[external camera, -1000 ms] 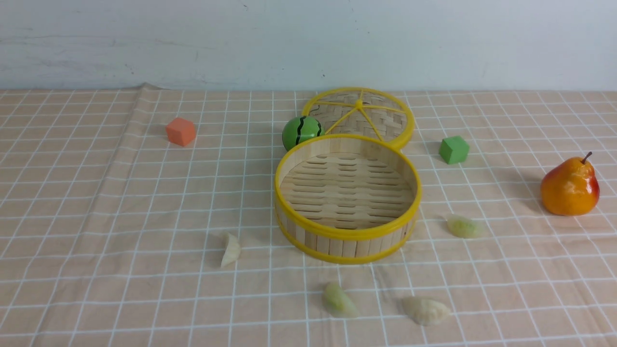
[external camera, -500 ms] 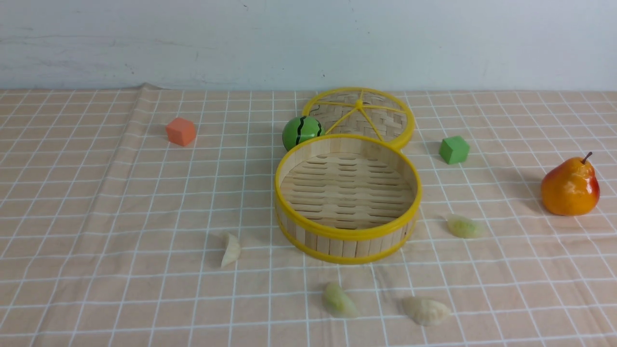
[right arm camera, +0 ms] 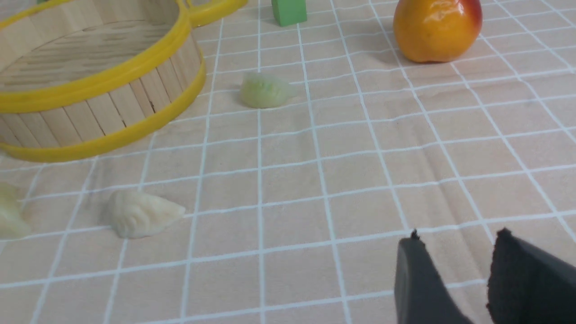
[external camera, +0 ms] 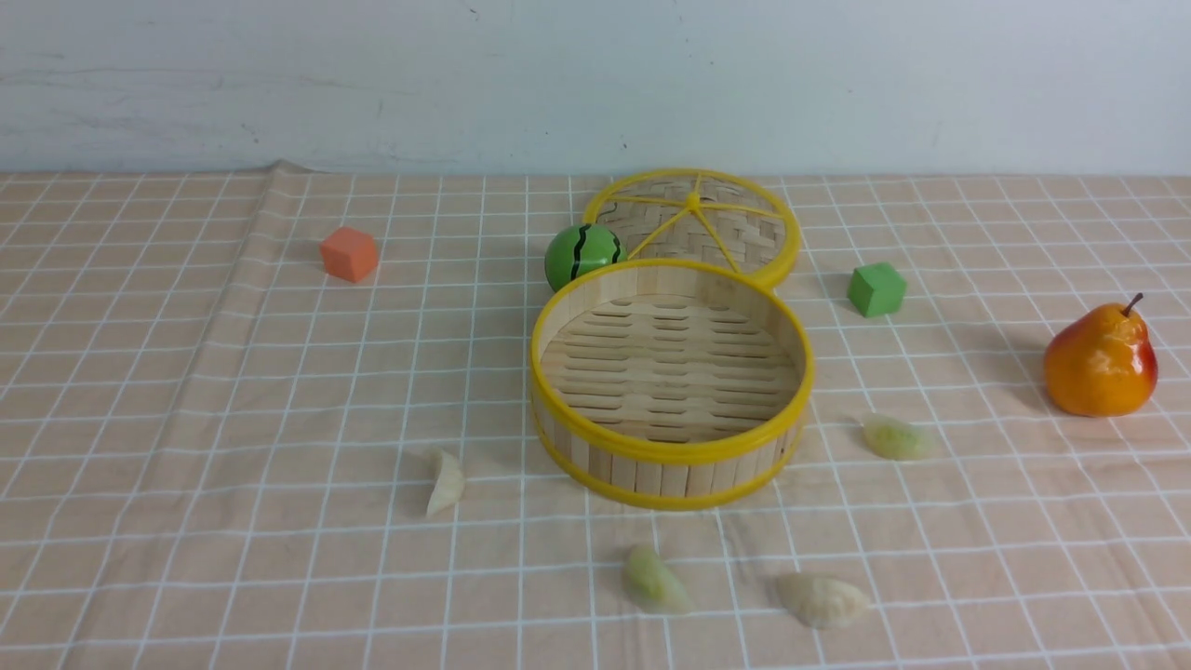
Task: Put the dumplings into the steamer on the table with the brown tablecloth.
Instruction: 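Reach for and grasp a dumpling on the table with the left gripper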
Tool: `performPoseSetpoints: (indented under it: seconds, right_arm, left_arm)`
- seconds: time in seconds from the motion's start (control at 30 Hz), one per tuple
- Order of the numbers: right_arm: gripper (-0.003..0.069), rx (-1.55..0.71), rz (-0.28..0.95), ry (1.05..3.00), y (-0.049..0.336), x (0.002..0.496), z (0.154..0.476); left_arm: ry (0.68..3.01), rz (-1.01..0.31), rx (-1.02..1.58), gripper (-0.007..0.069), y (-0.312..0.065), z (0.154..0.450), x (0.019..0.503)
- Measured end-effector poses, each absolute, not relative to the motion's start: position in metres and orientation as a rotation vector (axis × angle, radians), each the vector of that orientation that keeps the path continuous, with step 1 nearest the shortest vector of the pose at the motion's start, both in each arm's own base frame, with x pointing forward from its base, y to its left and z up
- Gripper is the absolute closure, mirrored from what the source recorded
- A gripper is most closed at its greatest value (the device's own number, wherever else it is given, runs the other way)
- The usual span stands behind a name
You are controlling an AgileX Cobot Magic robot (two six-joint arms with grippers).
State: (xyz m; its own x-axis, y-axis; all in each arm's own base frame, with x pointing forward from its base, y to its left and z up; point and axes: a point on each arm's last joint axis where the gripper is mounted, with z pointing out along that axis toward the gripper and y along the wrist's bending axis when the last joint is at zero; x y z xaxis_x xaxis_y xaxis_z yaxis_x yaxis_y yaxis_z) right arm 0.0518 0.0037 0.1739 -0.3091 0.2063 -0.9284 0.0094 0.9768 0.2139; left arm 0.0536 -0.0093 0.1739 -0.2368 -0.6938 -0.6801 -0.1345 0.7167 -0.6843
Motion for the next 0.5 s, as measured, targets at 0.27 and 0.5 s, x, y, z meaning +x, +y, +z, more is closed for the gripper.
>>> performPoseSetpoints:
  seconds: [0.27, 0.5]
  right_arm:
    - [0.0417, 0.665, 0.925, 1.758, 0.024, 0.051, 0.18]
    - [0.0417, 0.807, 1.061, 1.572, 0.02, 0.054, 0.191]
  left_arm:
    - [1.455, -1.29, -1.216, 0.0387, -0.021, 0.185, 0.054]
    - [1.532, -1.293, -1.133, 0.0387, -0.026, 0.189, 0.052]
